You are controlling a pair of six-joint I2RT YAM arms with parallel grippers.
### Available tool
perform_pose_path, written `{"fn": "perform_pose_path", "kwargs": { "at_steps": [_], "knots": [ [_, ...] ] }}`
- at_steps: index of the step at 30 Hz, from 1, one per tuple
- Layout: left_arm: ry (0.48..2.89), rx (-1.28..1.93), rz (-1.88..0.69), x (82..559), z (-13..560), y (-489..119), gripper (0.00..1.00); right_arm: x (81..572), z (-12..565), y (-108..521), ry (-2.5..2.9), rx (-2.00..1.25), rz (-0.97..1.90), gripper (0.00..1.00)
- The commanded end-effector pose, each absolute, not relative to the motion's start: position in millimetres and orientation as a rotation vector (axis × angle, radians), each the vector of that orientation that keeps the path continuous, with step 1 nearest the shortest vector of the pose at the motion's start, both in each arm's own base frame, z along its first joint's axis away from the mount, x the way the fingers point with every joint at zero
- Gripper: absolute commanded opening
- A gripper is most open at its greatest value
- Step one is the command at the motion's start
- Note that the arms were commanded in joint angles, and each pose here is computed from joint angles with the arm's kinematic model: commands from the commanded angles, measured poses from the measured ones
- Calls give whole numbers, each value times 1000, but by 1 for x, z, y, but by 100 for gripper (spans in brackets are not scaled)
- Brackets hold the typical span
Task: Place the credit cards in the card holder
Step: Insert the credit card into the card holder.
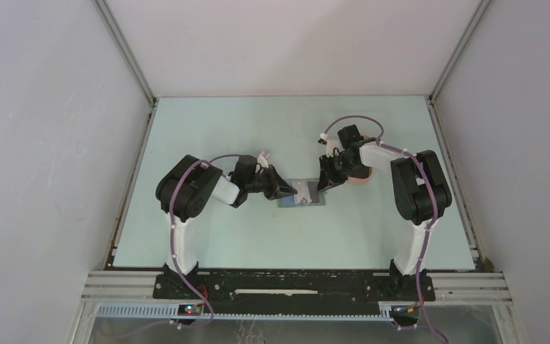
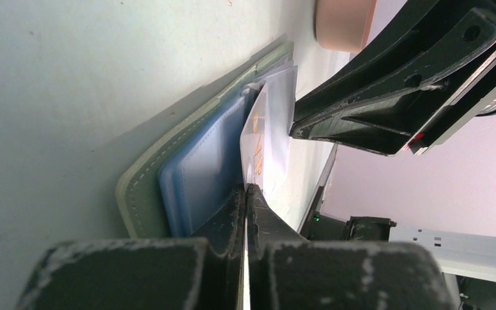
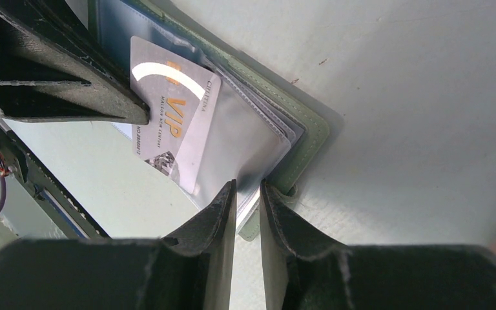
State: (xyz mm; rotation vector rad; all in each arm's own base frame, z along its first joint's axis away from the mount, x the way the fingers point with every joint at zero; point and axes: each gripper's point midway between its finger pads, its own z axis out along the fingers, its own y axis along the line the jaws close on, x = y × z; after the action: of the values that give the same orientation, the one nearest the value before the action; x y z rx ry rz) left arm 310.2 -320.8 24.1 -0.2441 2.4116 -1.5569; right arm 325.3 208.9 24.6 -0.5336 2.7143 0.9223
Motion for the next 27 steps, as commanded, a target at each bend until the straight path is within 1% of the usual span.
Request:
{"fn": "perform_pose_path", "kwargs": {
  "at_steps": [1, 6, 27],
  "knots": [
    [2449, -130, -1494, 307, 15, -317, 0, 333, 31, 214, 2681, -580, 913, 28],
    [2505, -67, -1460, 302, 16, -312, 0, 333, 31, 214, 2679, -582, 912, 28],
    [2568, -6, -1508, 300, 17, -312, 0, 333, 30, 214, 2680, -590, 896, 28]
  ]
}}
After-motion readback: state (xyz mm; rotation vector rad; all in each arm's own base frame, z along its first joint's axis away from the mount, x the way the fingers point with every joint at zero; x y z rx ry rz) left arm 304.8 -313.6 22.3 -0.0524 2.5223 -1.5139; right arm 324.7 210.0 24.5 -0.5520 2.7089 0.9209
